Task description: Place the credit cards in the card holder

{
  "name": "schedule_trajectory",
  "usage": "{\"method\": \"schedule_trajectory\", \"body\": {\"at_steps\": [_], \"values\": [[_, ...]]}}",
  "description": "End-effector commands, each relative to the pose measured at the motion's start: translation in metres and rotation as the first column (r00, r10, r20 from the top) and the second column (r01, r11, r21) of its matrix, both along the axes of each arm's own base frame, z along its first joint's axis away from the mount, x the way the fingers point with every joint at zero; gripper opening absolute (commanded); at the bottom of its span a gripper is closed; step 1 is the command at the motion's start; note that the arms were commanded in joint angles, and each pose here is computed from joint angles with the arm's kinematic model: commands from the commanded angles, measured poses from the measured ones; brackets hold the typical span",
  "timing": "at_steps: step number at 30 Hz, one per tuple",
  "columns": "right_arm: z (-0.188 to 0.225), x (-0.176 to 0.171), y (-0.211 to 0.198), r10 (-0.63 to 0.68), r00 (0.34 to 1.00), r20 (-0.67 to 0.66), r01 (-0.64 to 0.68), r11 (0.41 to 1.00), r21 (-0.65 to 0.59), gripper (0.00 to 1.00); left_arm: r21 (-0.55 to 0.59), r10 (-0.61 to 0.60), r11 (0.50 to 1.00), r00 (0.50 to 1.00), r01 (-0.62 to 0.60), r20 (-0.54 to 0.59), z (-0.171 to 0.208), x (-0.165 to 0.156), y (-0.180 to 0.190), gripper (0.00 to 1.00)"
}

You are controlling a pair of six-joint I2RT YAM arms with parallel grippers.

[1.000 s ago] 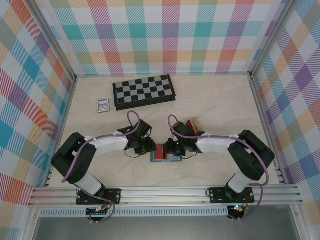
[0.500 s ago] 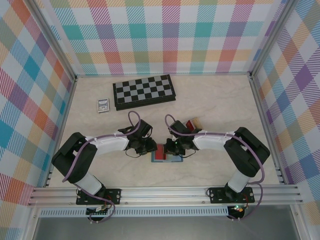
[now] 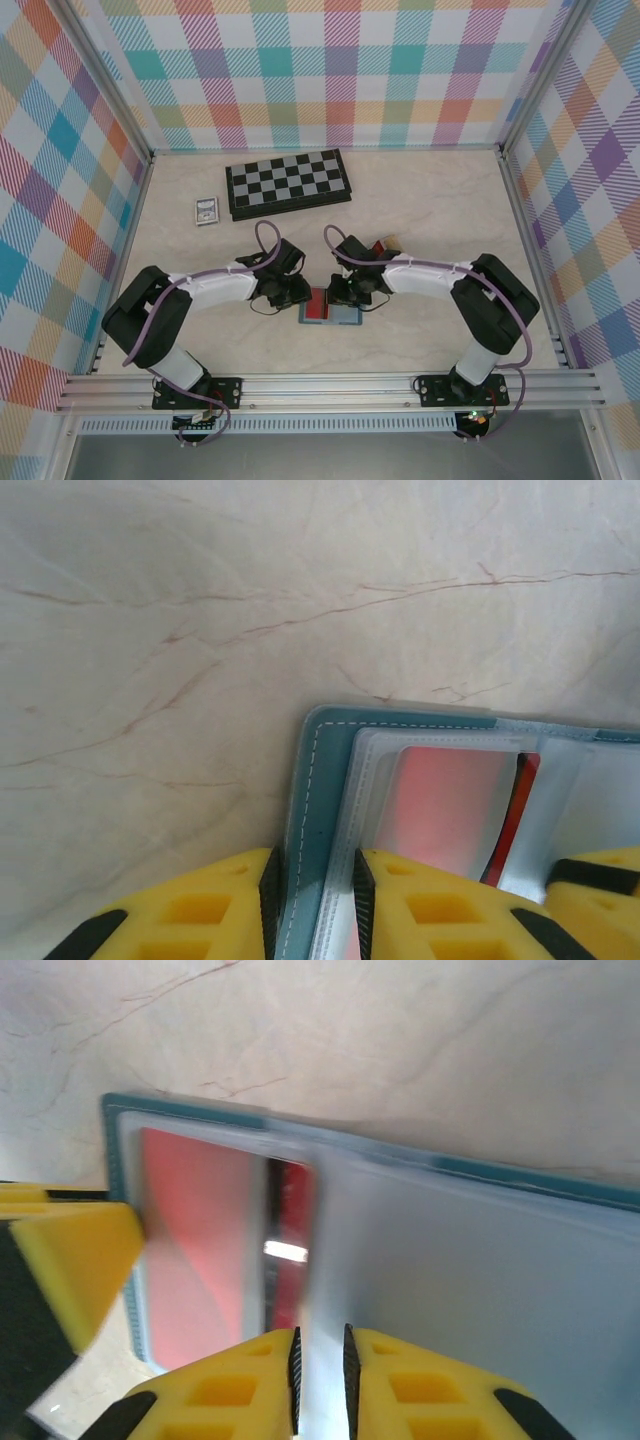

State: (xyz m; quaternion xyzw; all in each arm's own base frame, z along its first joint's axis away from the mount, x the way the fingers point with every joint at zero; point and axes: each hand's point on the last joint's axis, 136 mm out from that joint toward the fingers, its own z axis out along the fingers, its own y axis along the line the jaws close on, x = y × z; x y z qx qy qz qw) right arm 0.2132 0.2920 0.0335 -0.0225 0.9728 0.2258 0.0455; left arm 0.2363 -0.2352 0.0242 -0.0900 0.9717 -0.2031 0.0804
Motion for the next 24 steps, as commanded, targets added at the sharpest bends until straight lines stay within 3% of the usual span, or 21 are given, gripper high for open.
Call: {"method": "schedule_trajectory", "body": {"at_steps": [1,5,12,19,24], "values": [[0.009,-0.007,-0.023,0.027,0.999,0.039,-0.024,0.997,-0.078,0.22,0.099,0.024,0.995,1.000,-0.025,0.014,0.003,-0.007,0.022,0.28],[0.037,-0.001,-0.029,0.024,0.988,0.153,-0.018,0.999,-0.041,0.31,0.096,0.065,0.993,0.996,-0.071,0.063,0.016,-0.004,0.029,0.35],[0.079,0.024,-0.060,0.033,0.945,0.326,-0.004,0.996,-0.089,0.39,0.122,0.177,0.974,0.975,-0.194,0.137,0.043,0.011,0.042,0.41],[0.100,0.048,-0.088,-0.028,0.943,0.332,0.032,0.999,-0.009,0.46,0.060,0.307,0.945,0.936,-0.321,0.171,0.060,0.028,0.038,0.45],[0.101,0.059,-0.107,-0.039,0.948,0.315,0.048,0.999,-0.020,0.47,0.026,0.334,0.939,0.925,-0.344,0.181,0.069,0.045,0.019,0.45]]}}
